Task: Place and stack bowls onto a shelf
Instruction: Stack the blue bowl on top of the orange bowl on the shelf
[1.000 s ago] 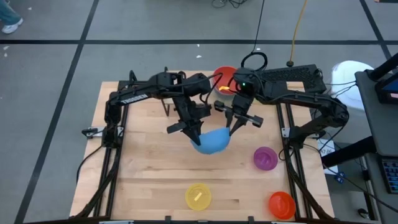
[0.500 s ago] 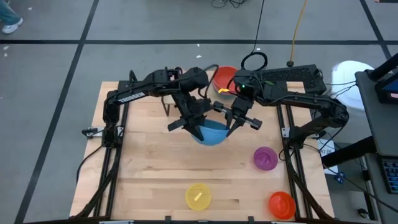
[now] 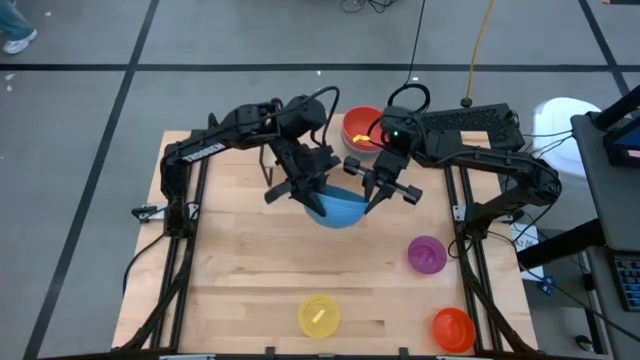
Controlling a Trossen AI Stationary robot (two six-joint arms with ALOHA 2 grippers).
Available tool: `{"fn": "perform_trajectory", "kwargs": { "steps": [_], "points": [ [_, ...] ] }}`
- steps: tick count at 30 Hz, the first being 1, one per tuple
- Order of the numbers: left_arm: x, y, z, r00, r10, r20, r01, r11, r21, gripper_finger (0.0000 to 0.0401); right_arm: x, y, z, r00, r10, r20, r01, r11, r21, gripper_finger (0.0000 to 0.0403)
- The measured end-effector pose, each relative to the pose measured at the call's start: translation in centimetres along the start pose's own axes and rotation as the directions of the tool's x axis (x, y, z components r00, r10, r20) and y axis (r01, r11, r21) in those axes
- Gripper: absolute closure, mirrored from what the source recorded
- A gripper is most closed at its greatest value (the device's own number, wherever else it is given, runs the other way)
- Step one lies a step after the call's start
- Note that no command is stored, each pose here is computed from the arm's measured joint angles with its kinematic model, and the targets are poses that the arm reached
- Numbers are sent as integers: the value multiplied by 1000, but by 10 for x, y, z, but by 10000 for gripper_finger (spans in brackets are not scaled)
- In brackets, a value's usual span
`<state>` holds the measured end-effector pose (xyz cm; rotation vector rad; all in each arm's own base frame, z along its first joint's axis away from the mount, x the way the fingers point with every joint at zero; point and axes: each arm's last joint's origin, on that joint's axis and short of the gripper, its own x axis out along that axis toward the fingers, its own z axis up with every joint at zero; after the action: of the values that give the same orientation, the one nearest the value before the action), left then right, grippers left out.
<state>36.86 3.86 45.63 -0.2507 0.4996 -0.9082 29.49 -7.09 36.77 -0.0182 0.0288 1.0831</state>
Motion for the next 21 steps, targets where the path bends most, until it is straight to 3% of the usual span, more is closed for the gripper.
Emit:
{"fn": "perform_trajectory", "kwargs": {
  "steps": [14, 21],
  "points": [
    [-2, 1, 0, 1000, -14, 10, 14, 997, -77, 340, -2, 0, 0, 1000, -2, 1, 2, 999, 32, 402],
    [-2, 1, 2, 1000, -6, 18, 7, 998, -67, 332, -3, 0, 0, 1000, 0, 1, 0, 999, 34, 402]
  ]
}}
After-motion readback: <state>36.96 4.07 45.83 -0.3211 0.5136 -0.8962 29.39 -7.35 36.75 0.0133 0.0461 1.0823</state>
